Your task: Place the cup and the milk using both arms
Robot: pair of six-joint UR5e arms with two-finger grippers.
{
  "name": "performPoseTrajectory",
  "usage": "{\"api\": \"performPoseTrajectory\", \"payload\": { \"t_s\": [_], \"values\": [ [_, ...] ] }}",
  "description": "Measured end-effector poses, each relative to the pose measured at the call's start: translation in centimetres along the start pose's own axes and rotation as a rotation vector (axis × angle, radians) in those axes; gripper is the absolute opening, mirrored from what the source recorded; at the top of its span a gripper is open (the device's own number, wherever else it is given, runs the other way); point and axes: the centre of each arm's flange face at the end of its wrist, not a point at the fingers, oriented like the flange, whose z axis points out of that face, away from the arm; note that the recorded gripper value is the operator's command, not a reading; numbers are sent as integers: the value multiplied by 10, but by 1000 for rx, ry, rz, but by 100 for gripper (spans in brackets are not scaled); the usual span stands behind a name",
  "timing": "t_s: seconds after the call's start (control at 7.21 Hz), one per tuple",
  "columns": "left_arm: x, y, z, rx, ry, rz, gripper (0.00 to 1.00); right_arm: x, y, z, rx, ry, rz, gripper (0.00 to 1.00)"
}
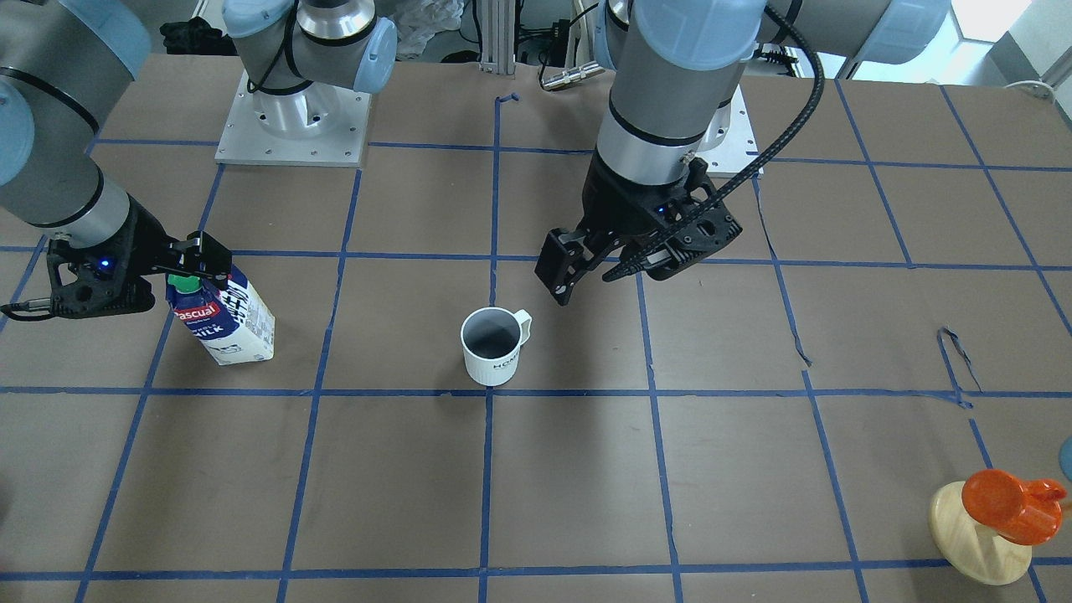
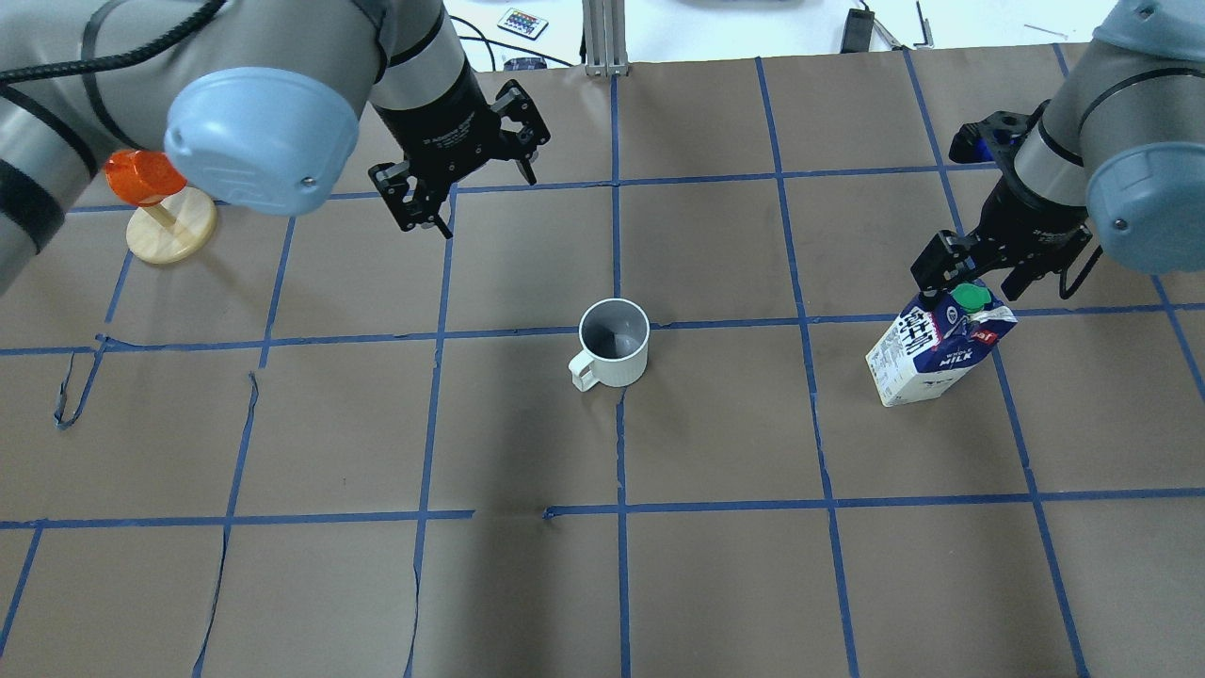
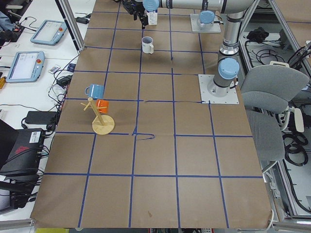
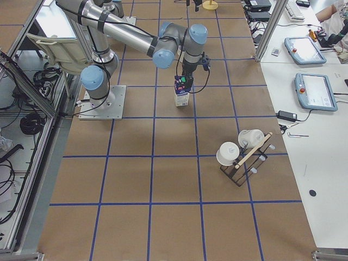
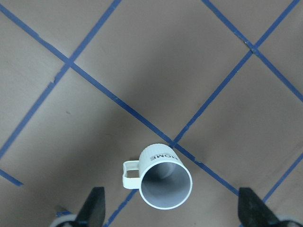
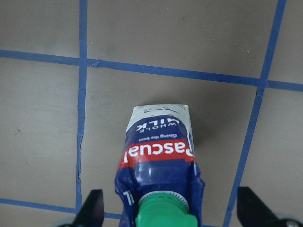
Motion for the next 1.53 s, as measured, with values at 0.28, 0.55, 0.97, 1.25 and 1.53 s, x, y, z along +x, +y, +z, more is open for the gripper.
{"api": "performPoseTrajectory", "payload": {
  "t_s": [0.28,0.55,0.97,1.25,1.53],
  "values": [
    [-43,-20,-26,19,-3,251,100,-1,4,6,-19,-8,2,47],
    [-75,-35,-45,21,-10,410,100,-1,4,7,-21,-9,1,30],
    [-91,-37,-58,-11,-42,457,100,-1,2,2,-5,-7,0,17],
    [-93,-37,-61,-28,-80,455,100,-3,-3,-10,33,-29,6,18],
    [-93,-37,-61,-32,-76,448,100,-17,-16,-31,94,-82,49,17]
  ]
}}
